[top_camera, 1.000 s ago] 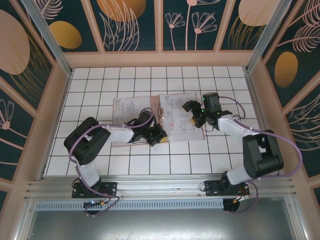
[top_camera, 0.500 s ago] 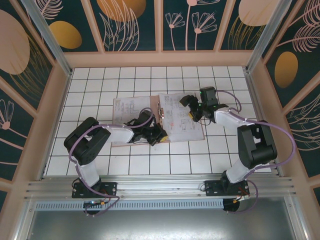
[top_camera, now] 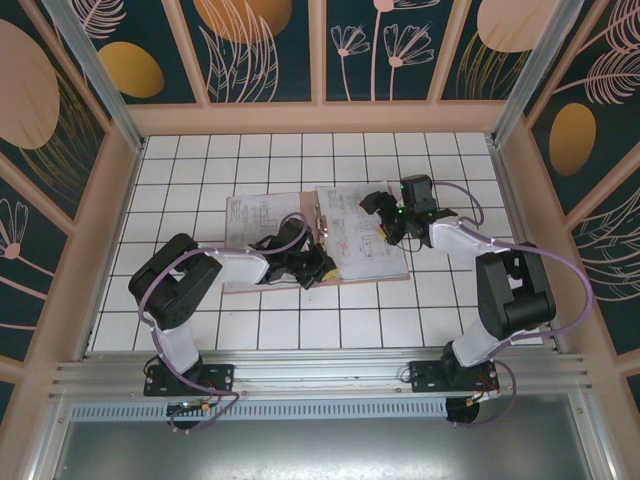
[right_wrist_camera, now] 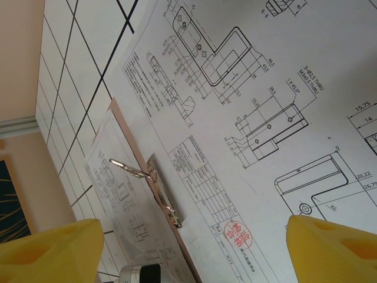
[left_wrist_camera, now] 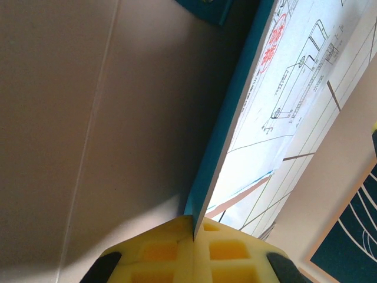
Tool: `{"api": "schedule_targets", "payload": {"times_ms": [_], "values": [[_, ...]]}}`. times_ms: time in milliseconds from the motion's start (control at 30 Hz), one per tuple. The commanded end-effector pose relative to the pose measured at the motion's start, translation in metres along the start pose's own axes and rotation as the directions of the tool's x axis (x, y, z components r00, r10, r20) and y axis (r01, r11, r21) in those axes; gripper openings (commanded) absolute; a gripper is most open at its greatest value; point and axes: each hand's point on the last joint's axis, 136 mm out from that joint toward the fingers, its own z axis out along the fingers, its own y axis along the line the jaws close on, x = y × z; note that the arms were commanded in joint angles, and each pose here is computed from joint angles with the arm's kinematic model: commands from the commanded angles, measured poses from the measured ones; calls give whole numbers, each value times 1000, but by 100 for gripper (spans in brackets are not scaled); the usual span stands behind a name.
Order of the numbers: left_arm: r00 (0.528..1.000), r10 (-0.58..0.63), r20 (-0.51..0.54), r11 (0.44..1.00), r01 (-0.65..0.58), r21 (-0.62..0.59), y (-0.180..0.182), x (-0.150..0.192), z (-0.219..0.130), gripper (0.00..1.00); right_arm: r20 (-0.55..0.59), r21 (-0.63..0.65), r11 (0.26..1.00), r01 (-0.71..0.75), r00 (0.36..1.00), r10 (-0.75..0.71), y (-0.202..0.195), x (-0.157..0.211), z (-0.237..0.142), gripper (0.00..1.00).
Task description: Put the files into the folder
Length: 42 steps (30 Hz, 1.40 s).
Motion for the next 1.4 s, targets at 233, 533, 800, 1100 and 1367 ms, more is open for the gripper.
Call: {"api": "schedule_targets", "payload": {"times_ms": [233,533,800,1100,1367], "values": [[1000,0,29,1000,0,-8,-6,-5,-5,10,23,-16,1000,20,1000,-19,7,-1,-8,82],[998,8,58,1000,-7,-16,-13,-4,-20,44,39,-18,1000,24,999,-23,11,-6,-14,82],[992,29,125,998,-22,-57,-16,-7,-43,45,43,-26,999,48,998,-47,21,-10,-10,81],[974,47,221,988,-13,-154,19,-33,-83,30,-28,-64,977,203,978,-205,65,-4,29,57],[958,-8,286,976,70,-207,78,-55,-111,20,-143,-107,927,359,917,-371,104,17,86,54]]}}
